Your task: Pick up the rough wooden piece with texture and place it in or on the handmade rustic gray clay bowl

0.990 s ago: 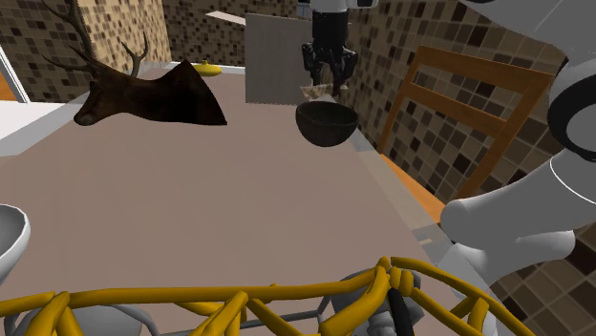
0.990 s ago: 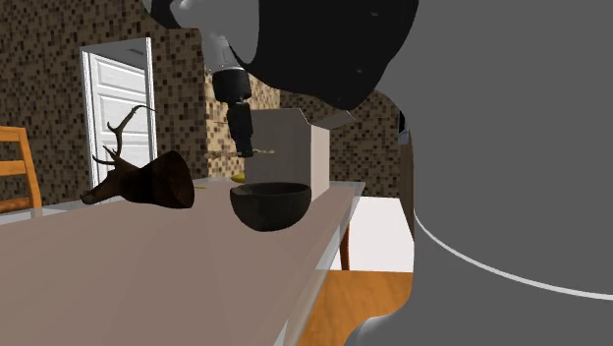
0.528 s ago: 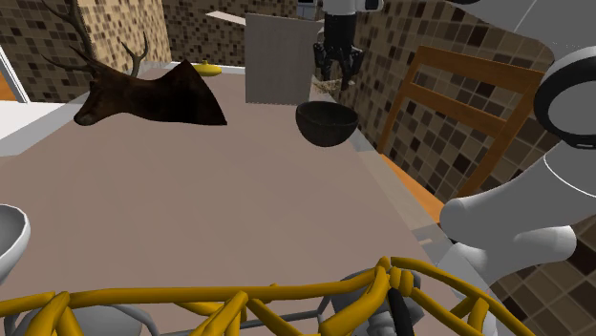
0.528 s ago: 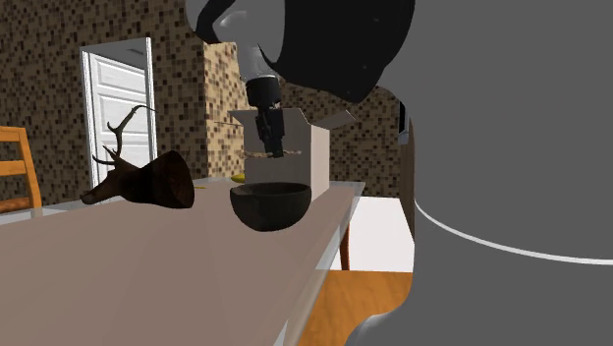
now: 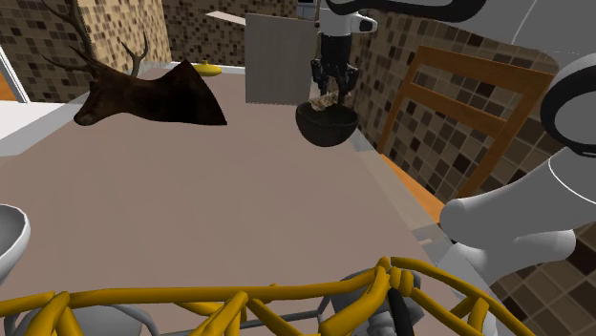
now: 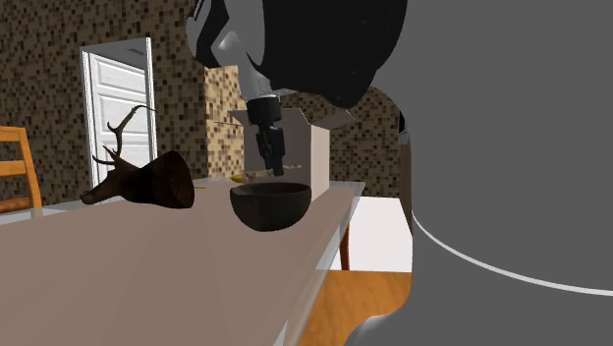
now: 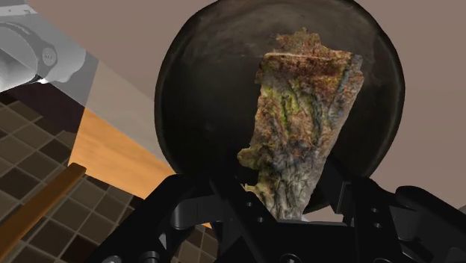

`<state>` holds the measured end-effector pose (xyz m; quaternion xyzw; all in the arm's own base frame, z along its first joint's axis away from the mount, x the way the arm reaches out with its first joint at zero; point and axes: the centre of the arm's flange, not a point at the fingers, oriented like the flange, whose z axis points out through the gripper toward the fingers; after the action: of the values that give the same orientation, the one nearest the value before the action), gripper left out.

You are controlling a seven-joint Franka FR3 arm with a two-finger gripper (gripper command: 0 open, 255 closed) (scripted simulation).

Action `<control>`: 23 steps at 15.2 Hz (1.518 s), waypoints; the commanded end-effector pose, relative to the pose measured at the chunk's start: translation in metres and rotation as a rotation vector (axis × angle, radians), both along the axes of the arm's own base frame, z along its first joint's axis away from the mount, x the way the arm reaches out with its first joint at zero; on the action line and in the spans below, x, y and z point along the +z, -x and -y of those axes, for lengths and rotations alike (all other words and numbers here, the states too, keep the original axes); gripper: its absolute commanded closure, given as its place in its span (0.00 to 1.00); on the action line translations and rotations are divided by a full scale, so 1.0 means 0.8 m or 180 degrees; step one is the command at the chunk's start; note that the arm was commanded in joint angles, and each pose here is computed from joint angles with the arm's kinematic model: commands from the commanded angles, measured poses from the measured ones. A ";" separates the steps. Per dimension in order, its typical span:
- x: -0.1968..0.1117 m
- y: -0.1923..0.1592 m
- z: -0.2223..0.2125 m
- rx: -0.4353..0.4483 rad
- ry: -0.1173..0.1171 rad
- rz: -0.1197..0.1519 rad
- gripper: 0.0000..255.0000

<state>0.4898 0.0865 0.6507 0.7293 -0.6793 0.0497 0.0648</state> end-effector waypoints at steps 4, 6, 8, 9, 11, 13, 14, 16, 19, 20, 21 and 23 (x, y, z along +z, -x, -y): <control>-0.038 0.000 0.001 0.0000 0.0000 0.0001 1.00; -0.038 0.000 0.001 0.0000 0.0000 0.0001 1.00; -0.038 0.000 0.001 0.0000 0.0000 0.0001 1.00; -0.038 0.000 0.001 0.0000 0.0000 0.0001 1.00; -0.038 0.000 0.001 0.0000 0.0000 0.0001 1.00; -0.038 0.000 0.001 0.0000 0.0000 0.0001 0.00; -0.038 0.000 0.001 0.0000 0.0000 0.0001 0.00; -0.038 0.000 0.001 0.0000 0.0000 0.0001 0.00; -0.022 0.000 -0.002 0.0000 0.0000 0.0001 0.00; -0.005 -0.001 -0.005 0.0000 0.0000 0.0001 0.00; 0.011 -0.001 -0.007 0.0000 0.0000 0.0001 0.00; 0.024 -0.001 -0.010 0.0000 0.0000 0.0001 0.00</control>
<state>0.4897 0.0940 0.6647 0.7296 -0.6790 0.0502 0.0645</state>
